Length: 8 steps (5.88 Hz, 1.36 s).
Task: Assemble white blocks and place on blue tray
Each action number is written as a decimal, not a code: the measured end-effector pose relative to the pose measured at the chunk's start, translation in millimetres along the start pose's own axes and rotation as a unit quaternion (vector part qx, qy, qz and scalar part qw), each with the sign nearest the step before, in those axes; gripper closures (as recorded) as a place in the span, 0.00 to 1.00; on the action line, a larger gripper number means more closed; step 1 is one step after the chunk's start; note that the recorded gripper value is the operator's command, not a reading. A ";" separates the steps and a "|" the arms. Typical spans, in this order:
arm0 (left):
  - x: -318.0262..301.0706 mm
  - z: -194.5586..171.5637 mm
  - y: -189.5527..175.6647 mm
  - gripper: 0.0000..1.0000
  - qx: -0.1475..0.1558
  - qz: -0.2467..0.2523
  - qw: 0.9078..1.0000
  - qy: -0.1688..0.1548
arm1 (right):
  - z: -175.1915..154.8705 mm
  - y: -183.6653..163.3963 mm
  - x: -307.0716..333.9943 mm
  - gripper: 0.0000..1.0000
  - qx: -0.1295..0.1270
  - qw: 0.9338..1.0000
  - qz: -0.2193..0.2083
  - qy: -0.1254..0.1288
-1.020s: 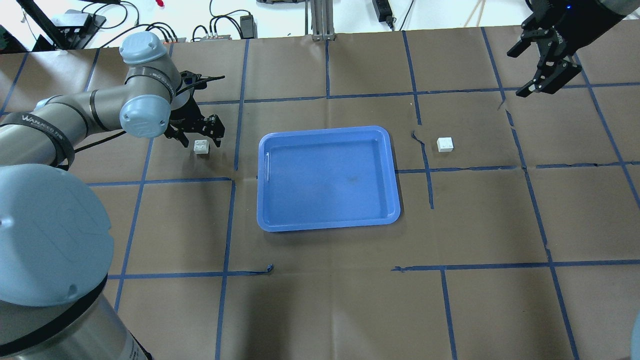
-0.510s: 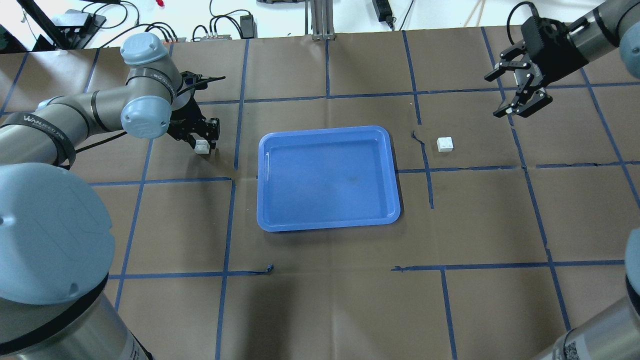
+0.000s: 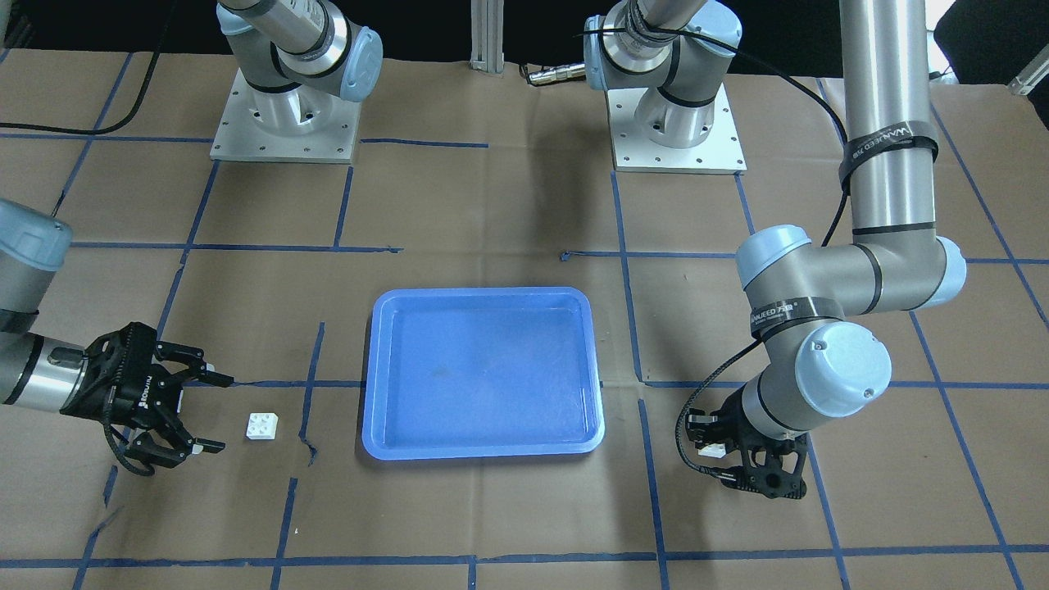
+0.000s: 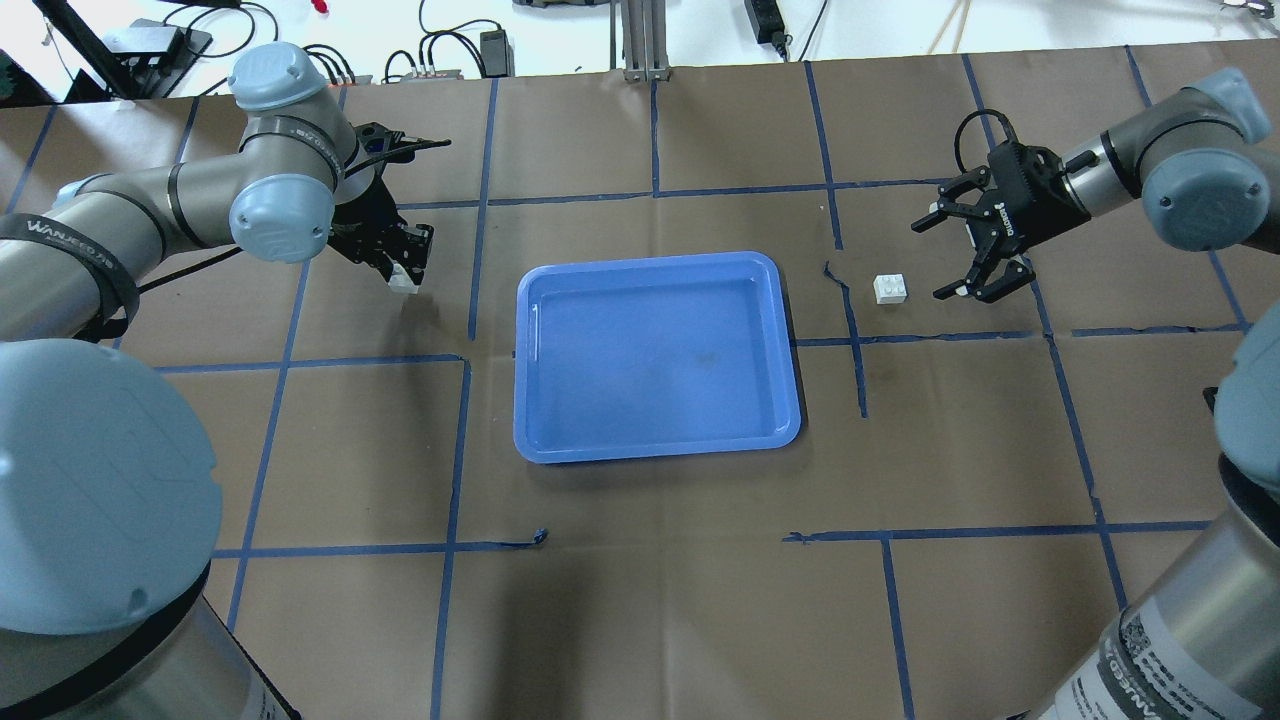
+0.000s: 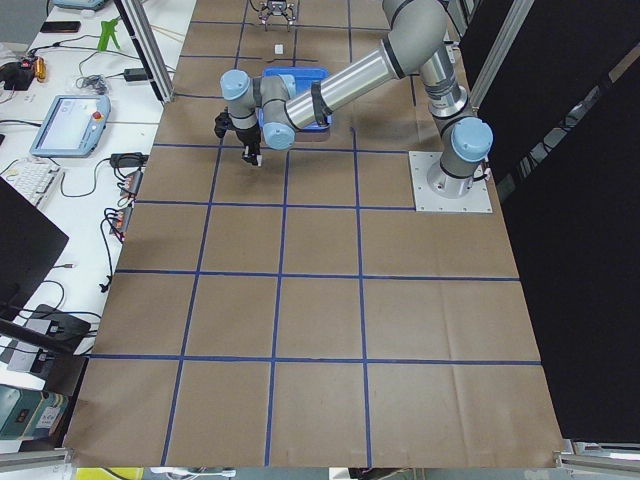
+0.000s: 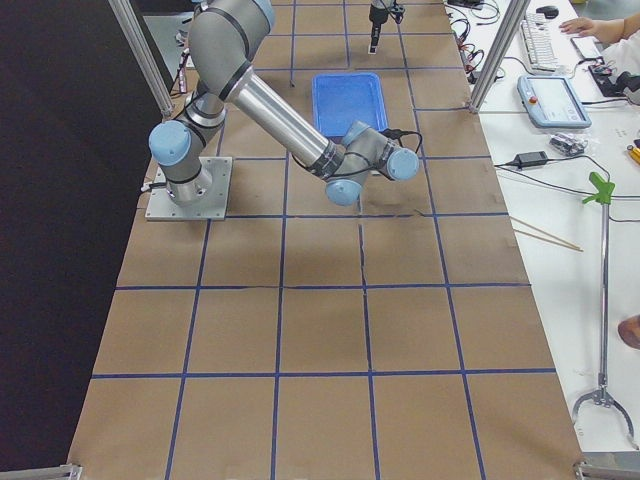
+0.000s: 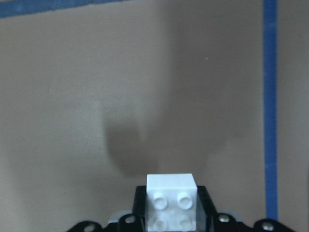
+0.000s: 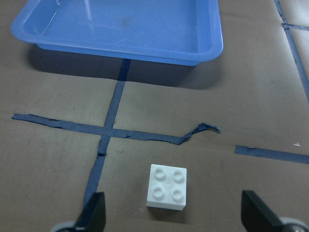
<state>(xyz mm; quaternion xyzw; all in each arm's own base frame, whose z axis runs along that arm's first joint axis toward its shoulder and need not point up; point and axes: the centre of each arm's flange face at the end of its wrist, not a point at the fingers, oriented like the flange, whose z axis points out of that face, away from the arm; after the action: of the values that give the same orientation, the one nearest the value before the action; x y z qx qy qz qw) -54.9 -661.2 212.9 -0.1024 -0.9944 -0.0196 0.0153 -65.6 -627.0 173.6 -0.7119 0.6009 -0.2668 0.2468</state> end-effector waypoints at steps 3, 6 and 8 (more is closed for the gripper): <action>105.0 -32.2 8.4 1.00 0.002 0.261 0.965 0.020 | 27.2 21.9 -2.4 0.01 0.026 0.999 0.016 -0.009; 218.4 -25.4 23.2 0.99 0.008 0.506 0.862 0.014 | 33.8 24.1 -0.8 0.04 0.044 0.998 0.034 -0.001; 283.1 -1.8 39.0 0.99 0.011 0.585 0.811 0.012 | 37.1 26.6 -1.3 0.20 0.045 0.998 0.038 -0.003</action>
<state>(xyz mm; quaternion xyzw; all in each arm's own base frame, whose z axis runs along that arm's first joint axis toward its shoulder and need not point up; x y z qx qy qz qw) -323.9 -565.7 225.9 -0.6641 -0.7467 0.0024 0.0373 -59.8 -628.8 128.3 -0.6772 0.6142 -0.2818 0.2909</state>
